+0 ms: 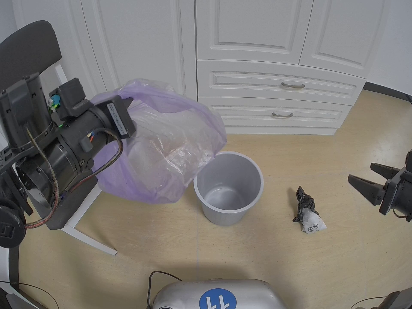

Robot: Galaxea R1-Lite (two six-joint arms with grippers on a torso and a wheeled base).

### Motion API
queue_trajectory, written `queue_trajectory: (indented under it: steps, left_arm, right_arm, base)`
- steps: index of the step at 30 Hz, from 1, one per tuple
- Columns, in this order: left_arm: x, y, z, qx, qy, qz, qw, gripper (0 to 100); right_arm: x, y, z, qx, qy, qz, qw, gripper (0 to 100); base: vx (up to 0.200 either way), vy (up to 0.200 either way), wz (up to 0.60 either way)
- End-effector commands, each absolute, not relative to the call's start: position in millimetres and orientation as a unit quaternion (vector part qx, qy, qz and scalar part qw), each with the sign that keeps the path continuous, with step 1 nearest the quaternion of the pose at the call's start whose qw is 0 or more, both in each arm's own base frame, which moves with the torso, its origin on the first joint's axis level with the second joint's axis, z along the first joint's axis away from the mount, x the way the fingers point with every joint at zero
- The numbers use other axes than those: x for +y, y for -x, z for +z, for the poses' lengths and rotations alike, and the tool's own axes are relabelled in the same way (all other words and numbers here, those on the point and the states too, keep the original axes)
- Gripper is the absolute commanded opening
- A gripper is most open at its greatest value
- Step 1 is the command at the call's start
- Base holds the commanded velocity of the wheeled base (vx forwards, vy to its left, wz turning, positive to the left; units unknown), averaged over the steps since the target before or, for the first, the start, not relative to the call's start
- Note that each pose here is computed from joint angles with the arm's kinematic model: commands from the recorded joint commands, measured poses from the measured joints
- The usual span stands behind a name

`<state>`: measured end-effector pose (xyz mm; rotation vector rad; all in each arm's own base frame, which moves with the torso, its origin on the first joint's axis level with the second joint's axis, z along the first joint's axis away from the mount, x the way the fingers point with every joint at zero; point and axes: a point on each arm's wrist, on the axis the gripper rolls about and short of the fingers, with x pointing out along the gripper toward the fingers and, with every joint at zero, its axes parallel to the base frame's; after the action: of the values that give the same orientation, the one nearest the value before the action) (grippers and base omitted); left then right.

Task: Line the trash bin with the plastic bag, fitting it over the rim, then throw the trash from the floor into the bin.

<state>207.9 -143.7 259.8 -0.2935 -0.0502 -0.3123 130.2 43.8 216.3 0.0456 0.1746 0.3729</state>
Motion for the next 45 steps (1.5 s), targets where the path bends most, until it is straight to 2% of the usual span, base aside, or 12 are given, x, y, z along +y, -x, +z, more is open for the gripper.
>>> queue_trajectory:
  steps: [1, 9, 14, 19, 23, 27, 29, 35, 36, 38, 40, 45]
  left_arm:
    - [-164.3, -197.4, 277.7, -0.038, 0.198, -0.204, 0.958, 0]
    - [-167.6, -192.3, 282.9, -0.045, 0.208, -0.216, 0.953, 0]
    - [-170.3, -186.1, 282.1, -0.044, 0.207, -0.227, 0.951, 0]
    - [-169.0, -184.8, 277.6, -0.038, 0.205, -0.226, 0.951, 0]
    - [-168.7, -183.3, 275.1, -0.037, 0.205, -0.228, 0.951, 0]
    - [-166.6, -183.5, 271.9, -0.031, 0.22, -0.232, 0.947, 0]
    - [-166.9, -182.2, 275.0, -0.027, 0.239, -0.256, 0.936, 0]
    - [-171.4, -181.7, 280.9, -0.035, 0.234, -0.267, 0.934, 0]
    - [-174.6, -178.6, 280.3, -0.034, 0.226, -0.274, 0.934, 0]
    - [-180.3, -170.1, 277.5, -0.032, 0.203, -0.286, 0.936, 0]
    - [-180.5, -167.2, 265.7, -0.023, 0.172, -0.289, 0.941, 0]
    - [-180.6, -170.4, 275.0, -0.039, 0.175, -0.285, 0.942, 0]
  right_arm:
    - [62.5, -132.1, 199.3, 0.121, -0.016, 0.22, 0.968, 100]
    - [79.1, -136.7, 182.8, 0.15, -0.015, 0.239, 0.959, 100]
    - [91.5, -145.5, 159.5, 0.181, -0.007, 0.253, 0.95, 100]
    - [91.9, -141.9, 149.5, 0.193, -0.002, 0.257, 0.947, 100]
    - [87.8, -137.4, 131.1, 0.232, 0.003, 0.253, 0.939, 100]
    - [88.2, -140.6, 117.1, 0.277, -0.034, 0.234, 0.931, 100]
    - [92.4, -142.0, 109.5, 0.3, -0.061, 0.233, 0.923, 100]
    - [95.7, -136.4, 103.8, 0.306, -0.04, 0.248, 0.918, 100]
    - [106.3, -124.2, 96.6, 0.312, 0.008, 0.293, 0.904, 100]
    - [108.3, -114.9, 90.6, 0.319, 0.032, 0.308, 0.896, 100]
    - [109.9, -117.3, 91.8, 0.309, 0.027, 0.299, 0.902, 100]
    - [123.5, -141.8, 103.2, 0.268, 0.023, 0.292, 0.918, 100]
  base:
    - [0.0, 0.0, 0.0]
    - [0.0, 0.0, 0.0]
    - [0.0, 0.0, 0.0]
    - [0.0, 0.0, 0.0]
    - [0.0, 0.0, 0.0]
    - [0.0, 0.0, 0.0]
    - [0.0, 0.0, 0.0]
    - [0.0, 0.0, 0.0]
    - [0.0, 0.0, 0.0]
    - [0.0, 0.0, 0.0]
    - [0.0, 0.0, 0.0]
    - [0.0, 0.0, 0.0]
